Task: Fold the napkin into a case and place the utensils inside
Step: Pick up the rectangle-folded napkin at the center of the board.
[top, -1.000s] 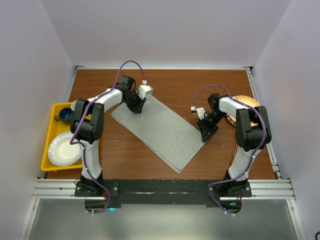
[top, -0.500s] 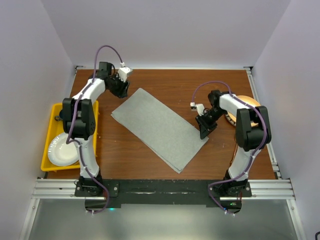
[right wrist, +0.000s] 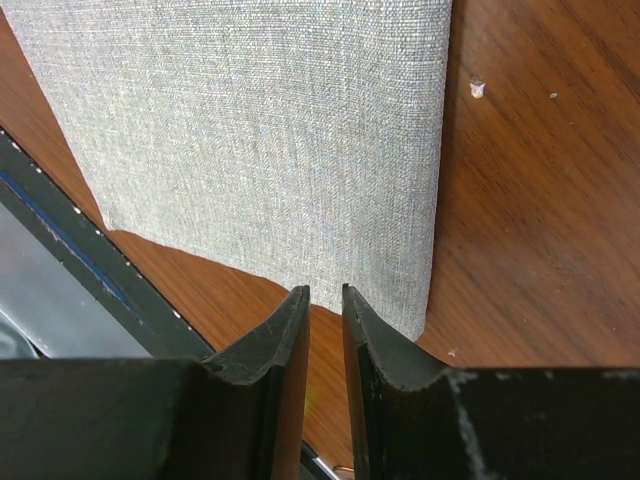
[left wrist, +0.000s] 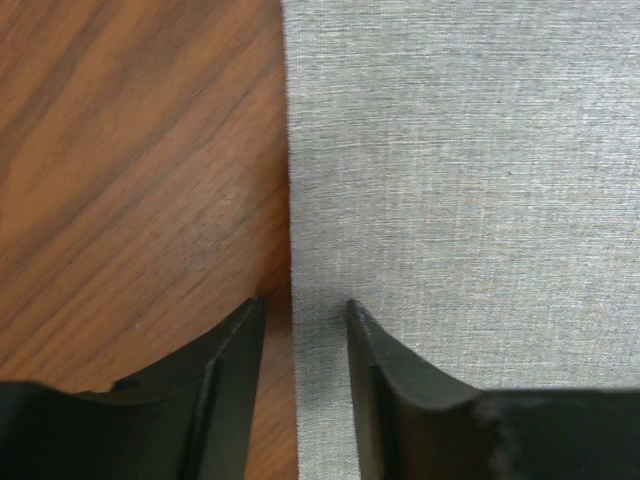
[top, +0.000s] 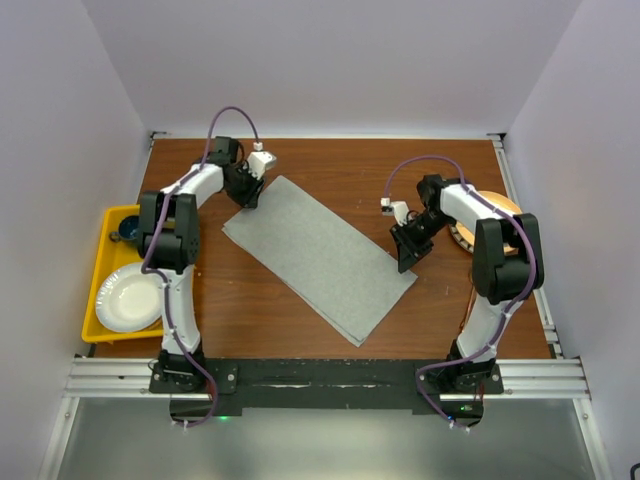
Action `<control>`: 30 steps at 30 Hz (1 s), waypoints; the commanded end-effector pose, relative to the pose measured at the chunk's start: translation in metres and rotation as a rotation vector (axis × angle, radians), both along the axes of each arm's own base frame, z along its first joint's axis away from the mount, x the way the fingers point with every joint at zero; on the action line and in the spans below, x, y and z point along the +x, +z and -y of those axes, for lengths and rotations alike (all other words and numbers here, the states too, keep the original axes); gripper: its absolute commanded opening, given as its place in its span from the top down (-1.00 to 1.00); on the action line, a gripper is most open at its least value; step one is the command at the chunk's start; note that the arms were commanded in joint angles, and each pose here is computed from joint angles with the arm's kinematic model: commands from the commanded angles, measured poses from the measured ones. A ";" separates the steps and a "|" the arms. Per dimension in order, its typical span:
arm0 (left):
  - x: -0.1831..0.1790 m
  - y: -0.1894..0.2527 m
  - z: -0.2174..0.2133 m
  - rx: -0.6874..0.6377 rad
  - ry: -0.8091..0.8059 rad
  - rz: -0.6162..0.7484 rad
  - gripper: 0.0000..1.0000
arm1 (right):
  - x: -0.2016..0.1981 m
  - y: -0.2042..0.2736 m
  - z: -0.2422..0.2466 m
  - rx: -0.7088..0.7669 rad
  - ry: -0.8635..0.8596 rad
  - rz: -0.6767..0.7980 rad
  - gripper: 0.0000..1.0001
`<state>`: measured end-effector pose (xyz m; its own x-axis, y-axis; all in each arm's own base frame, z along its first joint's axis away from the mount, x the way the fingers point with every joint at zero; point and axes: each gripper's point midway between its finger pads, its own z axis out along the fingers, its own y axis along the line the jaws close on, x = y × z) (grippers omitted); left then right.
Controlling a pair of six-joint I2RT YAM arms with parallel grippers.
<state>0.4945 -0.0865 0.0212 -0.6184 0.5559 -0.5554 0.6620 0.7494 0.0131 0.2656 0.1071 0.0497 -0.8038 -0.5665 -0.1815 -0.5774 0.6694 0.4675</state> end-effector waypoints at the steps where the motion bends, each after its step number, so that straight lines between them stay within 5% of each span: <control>1: -0.025 -0.029 0.012 0.084 -0.077 -0.059 0.21 | 0.012 0.014 -0.007 0.034 -0.008 0.039 0.52; 5: -0.035 -0.040 0.019 0.125 -0.106 -0.077 0.35 | 0.012 0.012 -0.007 0.029 -0.008 0.036 0.52; 10: -0.019 -0.044 0.007 0.187 -0.066 -0.049 0.98 | 0.014 0.011 -0.007 0.024 -0.015 0.041 0.52; 19: 0.052 0.029 -0.001 0.129 -0.040 0.154 1.00 | 0.018 0.019 -0.014 0.061 -0.053 0.048 0.52; 30: 0.020 0.084 0.056 0.020 -0.157 0.211 1.00 | 0.023 0.029 -0.015 0.062 -0.088 0.080 0.52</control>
<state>0.5268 -0.1087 0.0486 -0.4997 0.6532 -0.5689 0.7130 0.6831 0.1581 0.2768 0.1157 0.0566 -0.8388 -0.5060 -0.2008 -0.5345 0.6955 0.4802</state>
